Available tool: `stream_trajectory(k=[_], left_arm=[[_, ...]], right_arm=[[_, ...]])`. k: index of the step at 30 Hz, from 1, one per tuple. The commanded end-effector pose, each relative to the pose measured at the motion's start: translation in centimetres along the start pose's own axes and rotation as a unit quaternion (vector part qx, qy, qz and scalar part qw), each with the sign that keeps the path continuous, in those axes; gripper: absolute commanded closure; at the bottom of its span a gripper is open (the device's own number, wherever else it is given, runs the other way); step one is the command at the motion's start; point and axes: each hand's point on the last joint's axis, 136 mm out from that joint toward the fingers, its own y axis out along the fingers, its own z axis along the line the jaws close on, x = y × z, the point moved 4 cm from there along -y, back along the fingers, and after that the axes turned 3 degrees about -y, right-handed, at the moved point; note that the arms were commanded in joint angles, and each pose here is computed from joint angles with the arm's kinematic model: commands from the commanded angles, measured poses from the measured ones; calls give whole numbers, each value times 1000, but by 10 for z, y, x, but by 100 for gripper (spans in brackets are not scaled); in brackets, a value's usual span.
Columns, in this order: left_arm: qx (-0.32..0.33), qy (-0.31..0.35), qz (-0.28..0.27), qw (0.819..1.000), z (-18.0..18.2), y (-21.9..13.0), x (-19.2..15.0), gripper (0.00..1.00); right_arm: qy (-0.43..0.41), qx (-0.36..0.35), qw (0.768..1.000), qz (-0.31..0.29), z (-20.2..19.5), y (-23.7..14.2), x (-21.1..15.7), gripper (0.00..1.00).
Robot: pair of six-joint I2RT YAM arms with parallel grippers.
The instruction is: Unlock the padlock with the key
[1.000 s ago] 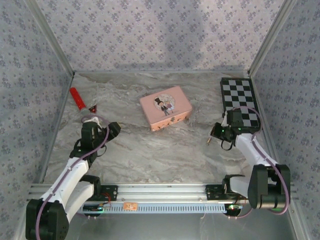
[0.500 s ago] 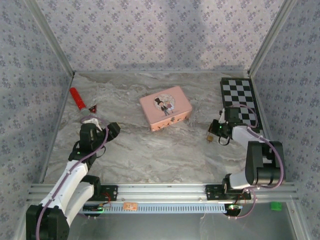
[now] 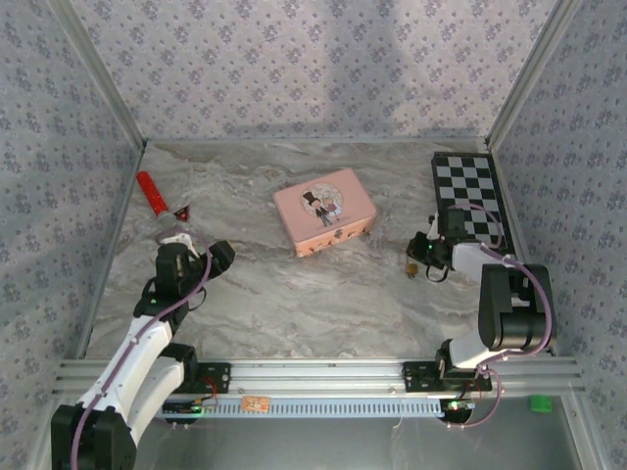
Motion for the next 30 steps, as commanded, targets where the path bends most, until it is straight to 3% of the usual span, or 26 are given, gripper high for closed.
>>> stream_trajectory(k=[1, 17, 19, 23, 27, 30], left_arm=[[8, 0, -11, 1000, 2, -3, 4, 26], [33, 19, -32, 999, 3, -11, 20, 23], [41, 32, -40, 998, 1, -14, 26, 11], [65, 56, -66, 994, -1, -24, 40, 9], [75, 74, -98, 990, -2, -33, 49, 0], [88, 73, -123, 986, -1, -40, 56, 0]], right_arm=[[-2, -10, 1000, -9, 0, -2, 3, 78], [-50, -19, 997, -55, 25, -55, 11, 44], [-69, -13, 995, -76, 35, -71, 15, 42], [-114, -17, 983, -145, 48, -108, 21, 41], [-154, -32, 957, -245, 42, -139, 25, 39], [-144, -58, 940, -304, 32, -157, 23, 20]])
